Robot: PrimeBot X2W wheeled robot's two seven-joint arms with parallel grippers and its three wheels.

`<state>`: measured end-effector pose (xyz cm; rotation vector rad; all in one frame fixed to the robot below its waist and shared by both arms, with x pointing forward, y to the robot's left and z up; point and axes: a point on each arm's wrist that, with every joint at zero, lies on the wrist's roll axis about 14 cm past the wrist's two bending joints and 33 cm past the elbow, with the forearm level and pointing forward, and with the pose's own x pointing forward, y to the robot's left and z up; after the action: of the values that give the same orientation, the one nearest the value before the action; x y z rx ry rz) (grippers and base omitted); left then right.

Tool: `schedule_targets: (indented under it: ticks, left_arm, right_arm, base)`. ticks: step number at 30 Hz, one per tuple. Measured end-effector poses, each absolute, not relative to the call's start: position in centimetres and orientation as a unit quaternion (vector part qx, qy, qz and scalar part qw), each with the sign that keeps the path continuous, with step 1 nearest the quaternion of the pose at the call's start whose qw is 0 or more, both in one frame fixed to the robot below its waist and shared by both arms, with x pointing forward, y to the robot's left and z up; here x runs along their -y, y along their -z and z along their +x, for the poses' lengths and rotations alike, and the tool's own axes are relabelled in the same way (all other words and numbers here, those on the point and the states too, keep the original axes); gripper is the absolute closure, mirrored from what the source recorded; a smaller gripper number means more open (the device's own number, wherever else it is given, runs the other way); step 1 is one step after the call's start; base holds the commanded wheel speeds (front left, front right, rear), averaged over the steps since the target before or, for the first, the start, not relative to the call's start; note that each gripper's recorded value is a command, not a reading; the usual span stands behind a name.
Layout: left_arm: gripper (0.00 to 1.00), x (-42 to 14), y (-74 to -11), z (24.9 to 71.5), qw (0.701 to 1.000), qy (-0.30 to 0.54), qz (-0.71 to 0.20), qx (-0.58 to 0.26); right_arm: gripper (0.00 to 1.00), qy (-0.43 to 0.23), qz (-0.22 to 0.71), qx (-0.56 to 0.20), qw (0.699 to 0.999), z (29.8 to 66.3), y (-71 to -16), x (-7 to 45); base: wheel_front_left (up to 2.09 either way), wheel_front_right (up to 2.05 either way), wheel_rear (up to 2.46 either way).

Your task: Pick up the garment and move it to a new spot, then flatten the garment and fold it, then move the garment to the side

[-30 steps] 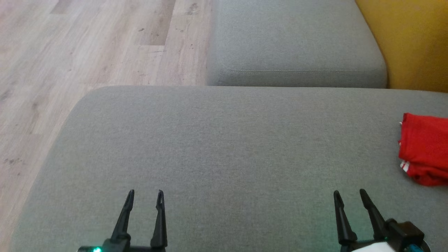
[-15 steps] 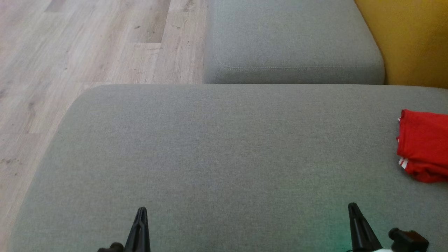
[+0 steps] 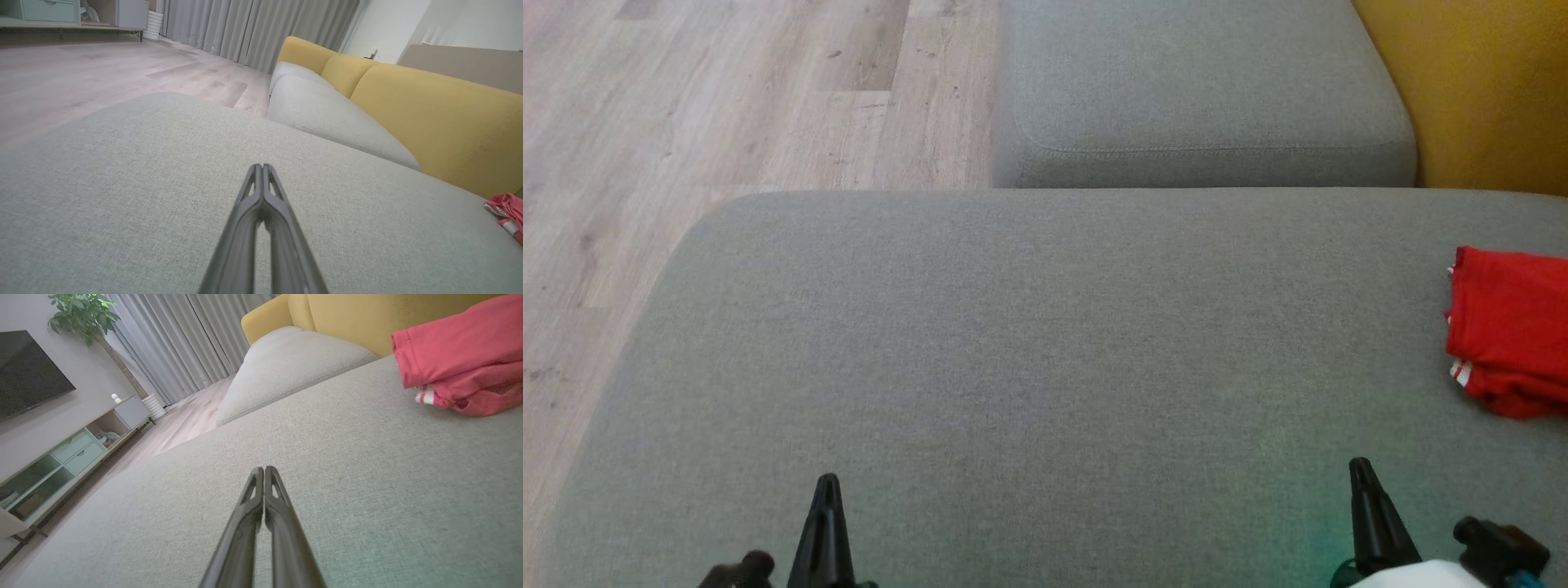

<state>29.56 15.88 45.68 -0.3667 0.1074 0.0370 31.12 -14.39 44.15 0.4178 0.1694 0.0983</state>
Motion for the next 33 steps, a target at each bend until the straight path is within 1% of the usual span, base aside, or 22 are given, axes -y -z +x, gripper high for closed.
schedule_targets:
  ticks: [19,33]
  left_arm:
    - [1.00,-16.6,-45.3,30.8,0.953,-0.033,-0.291,-0.074]
    - [1.00,-17.1,-45.5,32.0,0.928,-0.039,-0.364,-0.074]
  right_arm:
    - [1.00,-0.011,0.312,-0.082,0.947,32.4,-44.6,15.8]
    - [1.00,0.014,0.382,-0.087,0.920,32.8,-44.3,16.7]
  base:
    - [0.00,0.00,0.00]
    - [0.00,0.00,0.00]
